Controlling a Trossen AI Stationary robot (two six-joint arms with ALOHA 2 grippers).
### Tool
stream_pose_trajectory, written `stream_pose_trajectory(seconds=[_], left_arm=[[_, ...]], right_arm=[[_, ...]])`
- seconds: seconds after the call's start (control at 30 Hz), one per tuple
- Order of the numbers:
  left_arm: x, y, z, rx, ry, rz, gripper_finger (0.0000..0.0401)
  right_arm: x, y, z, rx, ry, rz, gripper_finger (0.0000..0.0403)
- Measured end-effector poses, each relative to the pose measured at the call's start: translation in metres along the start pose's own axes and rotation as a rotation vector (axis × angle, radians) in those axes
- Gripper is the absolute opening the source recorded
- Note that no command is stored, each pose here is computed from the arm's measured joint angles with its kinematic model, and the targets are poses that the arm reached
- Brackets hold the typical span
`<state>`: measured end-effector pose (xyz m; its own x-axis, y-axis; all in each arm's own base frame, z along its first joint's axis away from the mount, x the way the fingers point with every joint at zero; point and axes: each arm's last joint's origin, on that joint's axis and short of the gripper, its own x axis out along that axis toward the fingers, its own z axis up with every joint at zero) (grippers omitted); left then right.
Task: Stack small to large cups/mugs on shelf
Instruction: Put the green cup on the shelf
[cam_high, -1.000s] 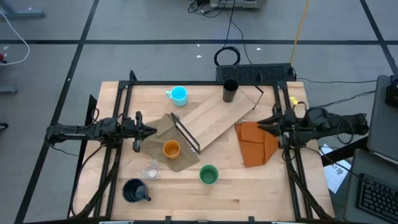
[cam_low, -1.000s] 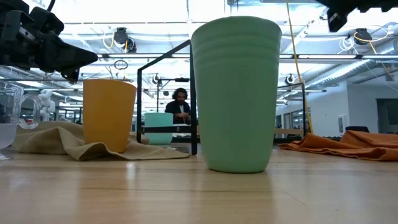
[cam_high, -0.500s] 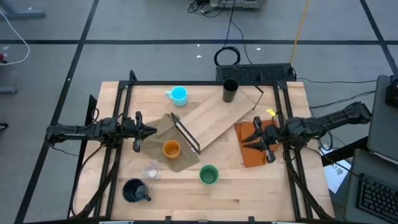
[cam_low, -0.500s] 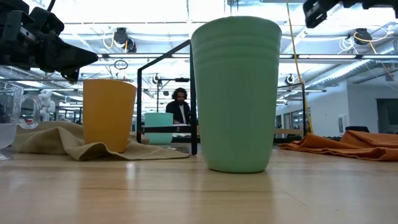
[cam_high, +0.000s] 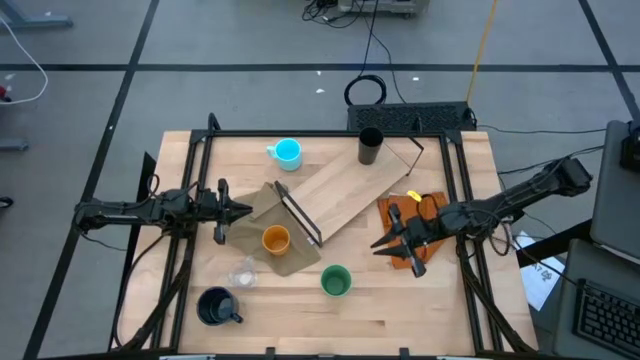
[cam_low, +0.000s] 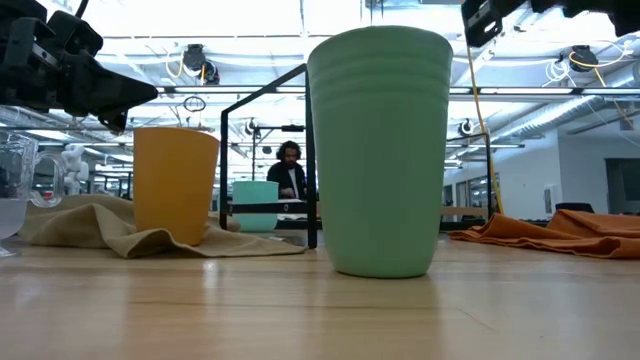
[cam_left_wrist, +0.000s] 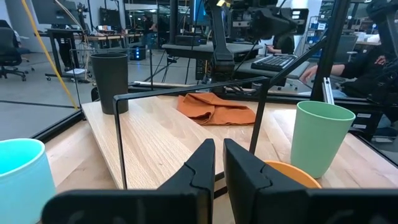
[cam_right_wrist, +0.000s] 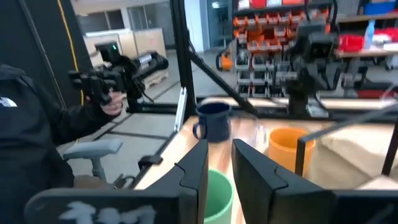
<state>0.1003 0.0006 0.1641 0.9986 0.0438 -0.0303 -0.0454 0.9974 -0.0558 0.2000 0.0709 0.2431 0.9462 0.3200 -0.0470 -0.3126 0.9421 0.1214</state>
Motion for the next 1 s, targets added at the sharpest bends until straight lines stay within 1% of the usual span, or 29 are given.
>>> stream_pose_trajectory(seconds=[0.2, 0.4, 0.6, 0.77, 0.87, 0.93, 1.0], left_arm=[[0.000, 0.000, 0.000, 0.002, 0.000, 0.000, 0.0035], [0.000, 0.000, 0.000, 0.002, 0.000, 0.000, 0.0035], [0.000, 0.000, 0.000, 0.002, 0.000, -0.001, 0.0035], [0.000, 0.000, 0.000, 0.001, 0.000, -0.001, 0.0035], [0.000, 0.000, 0.000, 0.001, 0.000, -0.001, 0.0035], [0.000, 0.000, 0.000, 0.001, 0.000, -0.001, 0.0035], [0.000, 0.000, 0.000, 0.000, 0.000, -0.001, 0.0035]], right_arm=[[0.010, -0.001, -0.012, 0.032, 0.054, -0.008, 0.0064], [0.019, -0.001, -0.011, 0.031, -0.017, 0.002, 0.0064], [0.032, -0.003, -0.024, 0.044, -0.005, 0.000, 0.0064], [0.042, -0.003, -0.027, -0.089, -0.094, 0.006, 0.0064], [0.043, -0.003, -0.025, -0.138, -0.116, 0.004, 0.0062], [0.043, -0.003, -0.025, -0.165, -0.116, 0.000, 0.0053], [0.043, -0.003, -0.025, -0.188, -0.117, -0.002, 0.0035]])
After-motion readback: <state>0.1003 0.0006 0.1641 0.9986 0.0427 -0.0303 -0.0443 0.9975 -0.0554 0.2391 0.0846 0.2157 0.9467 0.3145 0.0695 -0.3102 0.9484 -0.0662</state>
